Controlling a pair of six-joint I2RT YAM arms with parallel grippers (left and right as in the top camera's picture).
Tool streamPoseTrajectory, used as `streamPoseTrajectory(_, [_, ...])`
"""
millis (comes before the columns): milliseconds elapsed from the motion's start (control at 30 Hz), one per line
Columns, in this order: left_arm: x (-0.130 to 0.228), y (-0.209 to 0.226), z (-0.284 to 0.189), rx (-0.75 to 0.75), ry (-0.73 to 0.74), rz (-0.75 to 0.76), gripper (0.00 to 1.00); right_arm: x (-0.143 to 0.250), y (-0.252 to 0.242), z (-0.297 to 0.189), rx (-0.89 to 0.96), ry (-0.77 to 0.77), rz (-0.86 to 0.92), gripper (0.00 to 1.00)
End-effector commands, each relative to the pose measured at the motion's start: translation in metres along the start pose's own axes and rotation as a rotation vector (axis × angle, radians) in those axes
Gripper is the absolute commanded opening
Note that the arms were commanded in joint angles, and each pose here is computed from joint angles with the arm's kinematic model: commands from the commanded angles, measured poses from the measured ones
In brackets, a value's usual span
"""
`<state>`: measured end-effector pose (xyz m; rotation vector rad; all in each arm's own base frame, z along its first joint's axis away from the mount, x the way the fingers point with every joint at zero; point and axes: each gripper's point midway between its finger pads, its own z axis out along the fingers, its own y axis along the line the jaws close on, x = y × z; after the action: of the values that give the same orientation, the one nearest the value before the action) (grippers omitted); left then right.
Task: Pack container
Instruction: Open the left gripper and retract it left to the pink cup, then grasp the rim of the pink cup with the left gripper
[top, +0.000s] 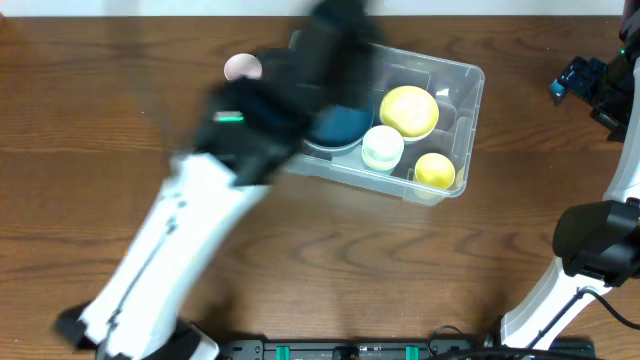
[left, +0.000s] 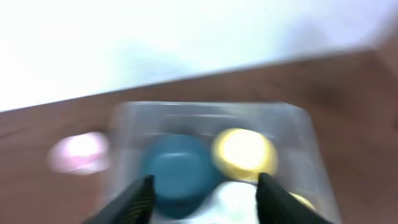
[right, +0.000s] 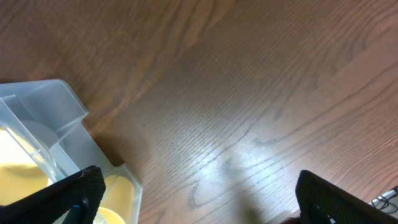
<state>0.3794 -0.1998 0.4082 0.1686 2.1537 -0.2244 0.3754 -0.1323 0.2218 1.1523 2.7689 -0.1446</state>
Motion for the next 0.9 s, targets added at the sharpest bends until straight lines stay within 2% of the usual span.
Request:
streamPoseTrajectory(0, [-0.002,0.099,0.008,-0.267,0.021,-0.122,0.58,-0.001,-0.003,0.002,0.016,0.0,0.012,0.99])
streamPoseTrajectory(133, [0.022,0.17,0.04,-0.287,0.155,-0.262,0.59,-0.001,-0.003,0.003,0.016,0.0,0.012,0.99])
streamPoseTrajectory(267, [0.046,0.204,0.081,-0.227,0.264,-0.368,0.59,-0.001,-0.003,0.003,0.016,0.0,0.012,0.99])
streamPoseTrajectory(400, [0.075,0.231,0.122,-0.244,0.356,-0.42,0.59,-0.001,-0.003,0.003,0.016,0.0,0.012,0.99])
streamPoseTrajectory(567, [0.114,0.243,0.173,-0.248,0.462,-0.44,0.59,-0.001,-0.003,0.002,0.016,0.0,0.012,0.99])
streamPoseTrajectory(867, [0.148,0.242,0.228,-0.19,0.522,-0.462,0.59,-0.001,-0.003,0.002,0.016,0.0,0.012,0.99])
